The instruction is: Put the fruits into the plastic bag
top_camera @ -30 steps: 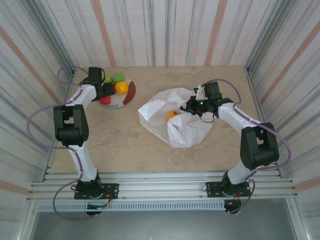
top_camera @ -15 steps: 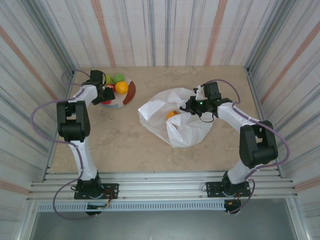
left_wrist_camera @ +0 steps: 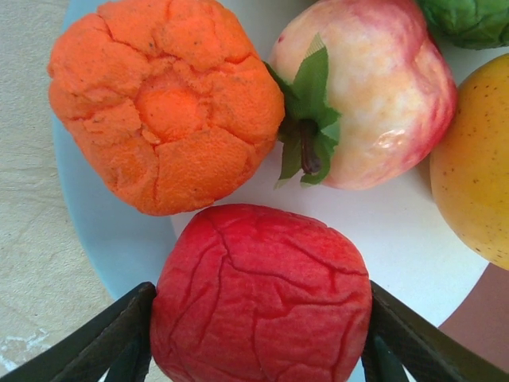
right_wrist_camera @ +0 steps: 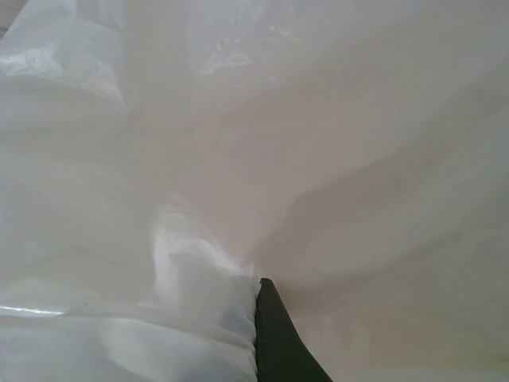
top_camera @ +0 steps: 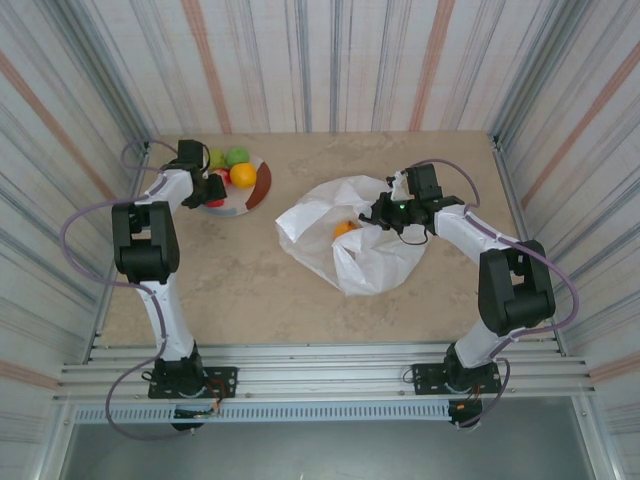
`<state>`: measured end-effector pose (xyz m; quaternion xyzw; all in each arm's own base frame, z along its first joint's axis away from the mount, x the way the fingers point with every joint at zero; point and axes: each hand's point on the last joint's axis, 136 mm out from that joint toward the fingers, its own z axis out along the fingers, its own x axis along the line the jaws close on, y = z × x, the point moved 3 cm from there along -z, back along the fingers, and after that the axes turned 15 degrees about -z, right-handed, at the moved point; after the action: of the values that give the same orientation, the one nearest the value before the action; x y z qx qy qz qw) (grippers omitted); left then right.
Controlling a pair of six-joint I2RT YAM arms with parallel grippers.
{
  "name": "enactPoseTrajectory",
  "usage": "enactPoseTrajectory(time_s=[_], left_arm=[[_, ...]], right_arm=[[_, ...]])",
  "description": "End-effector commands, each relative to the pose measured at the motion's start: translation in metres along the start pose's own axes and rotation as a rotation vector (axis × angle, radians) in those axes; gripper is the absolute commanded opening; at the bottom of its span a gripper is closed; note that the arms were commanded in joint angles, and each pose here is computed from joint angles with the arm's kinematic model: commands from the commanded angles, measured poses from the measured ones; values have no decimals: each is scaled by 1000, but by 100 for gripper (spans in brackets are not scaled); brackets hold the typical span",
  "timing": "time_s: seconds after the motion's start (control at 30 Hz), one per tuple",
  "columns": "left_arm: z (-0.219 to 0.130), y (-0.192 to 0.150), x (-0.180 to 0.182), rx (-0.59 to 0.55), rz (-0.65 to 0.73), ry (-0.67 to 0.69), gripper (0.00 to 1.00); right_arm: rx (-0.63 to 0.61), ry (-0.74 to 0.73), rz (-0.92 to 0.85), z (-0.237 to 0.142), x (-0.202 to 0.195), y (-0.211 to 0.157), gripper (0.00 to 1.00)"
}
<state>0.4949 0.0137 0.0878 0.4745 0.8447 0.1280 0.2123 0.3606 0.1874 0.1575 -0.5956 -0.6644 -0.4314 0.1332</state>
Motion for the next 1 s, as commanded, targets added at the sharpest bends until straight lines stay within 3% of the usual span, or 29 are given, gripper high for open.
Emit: enactPoseTrajectory(time_s=[0.0, 0.3, 0.57, 0.83, 0.97], left_arm=[[2, -1, 2, 15, -4, -8, 64], [-33, -5, -7, -21, -57, -101, 60], [-114, -42, -34, -98, -137, -390, 59], [-225, -90, -81, -211, 38, -597, 59], [-263, -118, -107, -229, 132, -680, 59]], right_arm=[[-4, 12, -10, -3, 3, 4, 0], [-11, 10, -16, -6, 7, 6, 0], [-33, 18, -6, -8, 11, 11, 0], [-47, 17, -7, -8, 15, 12, 0], [-47, 17, -9, -7, 17, 11, 0]])
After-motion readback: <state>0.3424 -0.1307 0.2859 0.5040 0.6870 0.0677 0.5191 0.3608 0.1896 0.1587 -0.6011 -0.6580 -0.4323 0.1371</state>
